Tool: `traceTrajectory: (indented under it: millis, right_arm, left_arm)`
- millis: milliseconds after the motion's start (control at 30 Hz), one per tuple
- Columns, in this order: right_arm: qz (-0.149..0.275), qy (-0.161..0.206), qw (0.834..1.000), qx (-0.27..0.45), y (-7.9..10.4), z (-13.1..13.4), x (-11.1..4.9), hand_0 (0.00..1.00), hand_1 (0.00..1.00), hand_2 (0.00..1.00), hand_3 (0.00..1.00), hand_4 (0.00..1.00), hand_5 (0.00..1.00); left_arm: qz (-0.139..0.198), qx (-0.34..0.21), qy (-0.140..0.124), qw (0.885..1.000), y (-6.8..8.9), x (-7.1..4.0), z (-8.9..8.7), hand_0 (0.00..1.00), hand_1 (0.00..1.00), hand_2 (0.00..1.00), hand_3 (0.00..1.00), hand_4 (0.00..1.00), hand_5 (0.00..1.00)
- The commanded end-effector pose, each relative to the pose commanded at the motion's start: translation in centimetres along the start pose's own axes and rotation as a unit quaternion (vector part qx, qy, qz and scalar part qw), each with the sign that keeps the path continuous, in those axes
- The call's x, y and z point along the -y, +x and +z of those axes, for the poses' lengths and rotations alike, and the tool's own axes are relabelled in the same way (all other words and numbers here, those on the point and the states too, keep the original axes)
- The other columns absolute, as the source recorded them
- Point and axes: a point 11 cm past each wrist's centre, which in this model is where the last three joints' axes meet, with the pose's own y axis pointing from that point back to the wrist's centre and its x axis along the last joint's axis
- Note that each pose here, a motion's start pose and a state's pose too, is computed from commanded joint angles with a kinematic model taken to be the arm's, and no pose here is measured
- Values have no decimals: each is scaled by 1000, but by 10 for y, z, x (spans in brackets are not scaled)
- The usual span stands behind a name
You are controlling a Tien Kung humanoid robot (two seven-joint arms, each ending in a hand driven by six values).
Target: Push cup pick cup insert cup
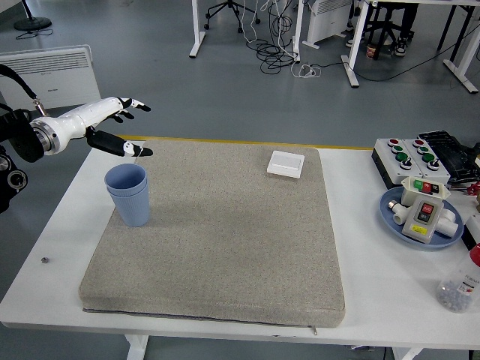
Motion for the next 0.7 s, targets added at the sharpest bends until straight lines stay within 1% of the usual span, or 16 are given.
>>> traceTrajectory:
  millis: [100, 133, 200, 233, 267, 300, 333, 367, 433, 500, 533, 567, 600, 633, 667, 700]
  right_arm:
    - [1, 0, 1000, 0, 0, 0, 0, 675, 586, 585, 578, 101, 540]
    - [1, 0, 1000, 0, 0, 0, 0, 675, 585, 583, 577, 101, 538]
    - [2, 1, 1000, -2, 1, 0, 0, 675, 585, 583, 577, 101, 538]
    - [2, 1, 1000, -1, 1, 0, 0, 675, 585, 583, 577, 101, 538]
    - [2, 1, 1000, 0, 1, 0, 0, 675, 585, 583, 577, 101, 538]
    - [1, 1, 1000, 1, 1, 0, 0, 675, 585, 583, 577, 101, 538]
    - [1, 1, 1000, 2, 1, 0, 0, 675, 585, 582, 577, 101, 540]
    - [1, 1, 1000, 2, 1, 0, 0, 675, 585, 582, 577, 101, 540]
    - [0, 2, 1000, 3, 0, -1, 0, 675, 585, 582, 577, 101, 540]
    - [-1, 3, 1000, 3, 0, -1, 0, 675, 585, 582, 577, 101, 540]
    - [-1, 3, 1000, 3, -1, -1, 0, 675, 585, 584, 578, 101, 538]
    - [-1, 3, 1000, 3, -1, -1, 0, 675, 585, 584, 578, 101, 538]
    - [-1, 3, 1000, 2, 0, -1, 0, 675, 585, 584, 578, 101, 538]
    - [-1, 4, 1000, 2, 0, -2, 0, 675, 585, 584, 578, 101, 538]
    - [0, 3, 1000, 1, 0, -1, 0, 675, 585, 584, 578, 101, 538]
    - [0, 3, 1000, 1, 0, -1, 0, 675, 585, 584, 578, 101, 538]
  left_arm:
    - [45, -75, -43, 995, 7, -6, 10, 627, 700, 711, 612, 680, 433]
    - [51, -83, -46, 994, 9, -7, 11, 603, 678, 669, 586, 647, 465]
    - [73, -147, -54, 985, 6, -12, 8, 603, 678, 669, 586, 647, 465]
    - [80, -184, -41, 979, 2, -14, 1, 603, 678, 669, 586, 647, 465]
    - [89, -215, -31, 972, 3, -17, -5, 603, 678, 669, 586, 647, 465]
    - [98, -257, -12, 961, 0, -20, -16, 603, 678, 669, 586, 647, 465]
    - [109, -286, -3, 952, 3, -24, -22, 669, 731, 750, 714, 657, 574]
    - [123, -312, -8, 942, 13, -27, -24, 669, 731, 750, 714, 657, 574]
    - [138, -378, 4, 915, 10, -38, -41, 669, 731, 750, 714, 657, 574]
    - [161, -439, -1, 884, 12, -52, -55, 669, 731, 750, 714, 657, 574]
    - [171, -462, -6, 870, 14, -58, -60, 692, 745, 757, 723, 669, 807]
    - [183, -486, -15, 854, 20, -64, -63, 692, 745, 757, 723, 669, 807]
    - [191, -508, -27, 839, 21, -68, -65, 692, 745, 757, 723, 669, 807]
    - [200, -529, -36, 824, 20, -75, -69, 692, 745, 757, 723, 669, 807]
    - [212, -555, -47, 803, 16, -83, -74, 692, 745, 757, 723, 669, 807]
    - [218, -573, -50, 788, 14, -88, -79, 692, 745, 757, 723, 669, 807]
